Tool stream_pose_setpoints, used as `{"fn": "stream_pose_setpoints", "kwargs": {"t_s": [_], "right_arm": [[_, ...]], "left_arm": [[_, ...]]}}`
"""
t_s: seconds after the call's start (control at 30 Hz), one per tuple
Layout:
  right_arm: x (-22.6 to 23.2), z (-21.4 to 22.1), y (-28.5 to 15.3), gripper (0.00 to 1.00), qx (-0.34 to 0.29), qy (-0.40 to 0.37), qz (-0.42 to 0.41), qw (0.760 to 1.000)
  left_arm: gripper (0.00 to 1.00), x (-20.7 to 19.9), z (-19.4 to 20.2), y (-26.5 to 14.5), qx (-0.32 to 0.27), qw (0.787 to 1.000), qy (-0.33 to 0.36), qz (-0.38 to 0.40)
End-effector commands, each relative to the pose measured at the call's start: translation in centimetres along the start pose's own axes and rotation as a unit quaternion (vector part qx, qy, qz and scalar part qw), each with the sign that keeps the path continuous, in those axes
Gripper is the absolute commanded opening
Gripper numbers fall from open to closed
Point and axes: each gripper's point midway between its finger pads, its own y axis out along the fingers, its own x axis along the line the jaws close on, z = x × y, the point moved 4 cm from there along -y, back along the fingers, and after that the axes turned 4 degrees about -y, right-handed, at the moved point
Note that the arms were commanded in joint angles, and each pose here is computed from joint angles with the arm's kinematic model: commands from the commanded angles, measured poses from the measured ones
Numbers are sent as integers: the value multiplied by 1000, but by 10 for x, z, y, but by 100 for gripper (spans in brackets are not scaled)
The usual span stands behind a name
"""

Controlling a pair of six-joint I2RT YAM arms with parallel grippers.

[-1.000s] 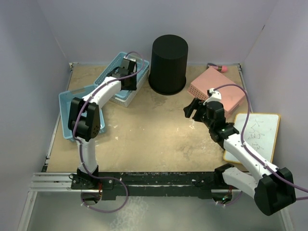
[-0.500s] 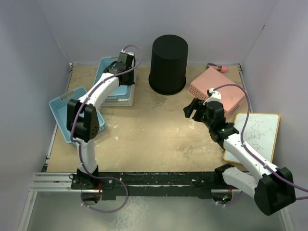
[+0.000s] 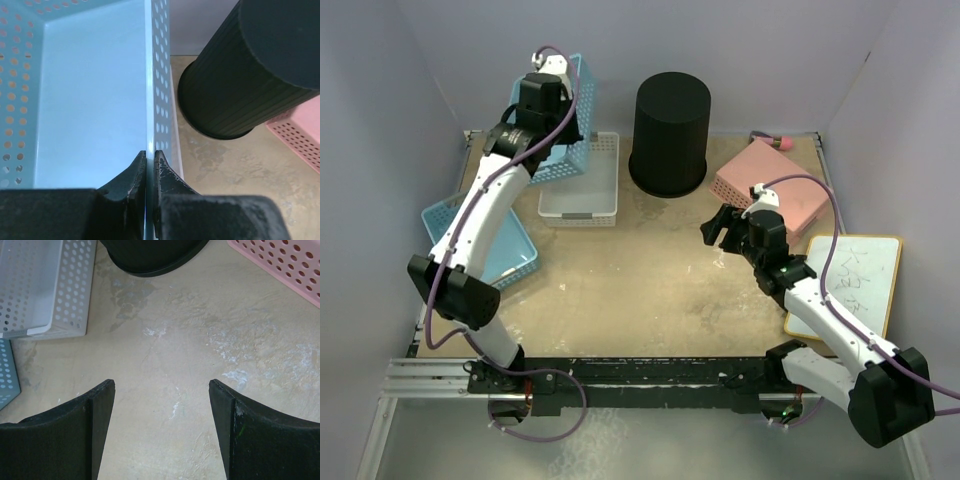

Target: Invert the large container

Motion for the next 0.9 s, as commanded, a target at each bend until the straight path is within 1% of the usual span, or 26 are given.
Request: {"fn": "stream_pose_setpoints", "kwargs": {"t_s": [0.0, 0.13, 0.2, 0.23, 0.3, 0.4, 0.53, 0.63, 0.73, 0.87], "right_arm": [[12, -17, -5, 78, -20, 3, -24, 1000], [-3, -26, -11, 79, -30, -24, 30, 999], [-12, -34, -15, 84, -38, -35, 68, 996], [-16, -39, -18, 87, -43, -37, 89, 994], [-24, -47, -22, 90, -48, -50, 123, 990], [-32, -57, -27, 93, -56, -65, 158, 984], [-33, -69, -32, 95, -77, -70, 172, 980], [-32, -77, -33, 96, -84, -70, 175, 979], [-32, -84, -36, 98, -76, -64, 183, 978], [-29, -109, -48, 99, -85, -51, 182, 978]], "left_arm": [[0, -15, -31, -48, -47, 997, -27, 63], [0, -31, -18, -80, -36, 987, -65, 144], [0, -38, -5, -96, -24, 978, -85, 187], [0, -40, 9, -100, -6, 974, -98, 205], [0, -47, 28, -119, 13, 958, -118, 259], [0, -55, 53, -149, 31, 930, -156, 332], [0, -70, 77, -184, 52, 875, -211, 432], [0, -83, 95, -190, 86, 841, -236, 480], [0, -101, 116, -190, 126, 820, -237, 505], [0, -130, 137, -189, 161, 783, -243, 549]]}}
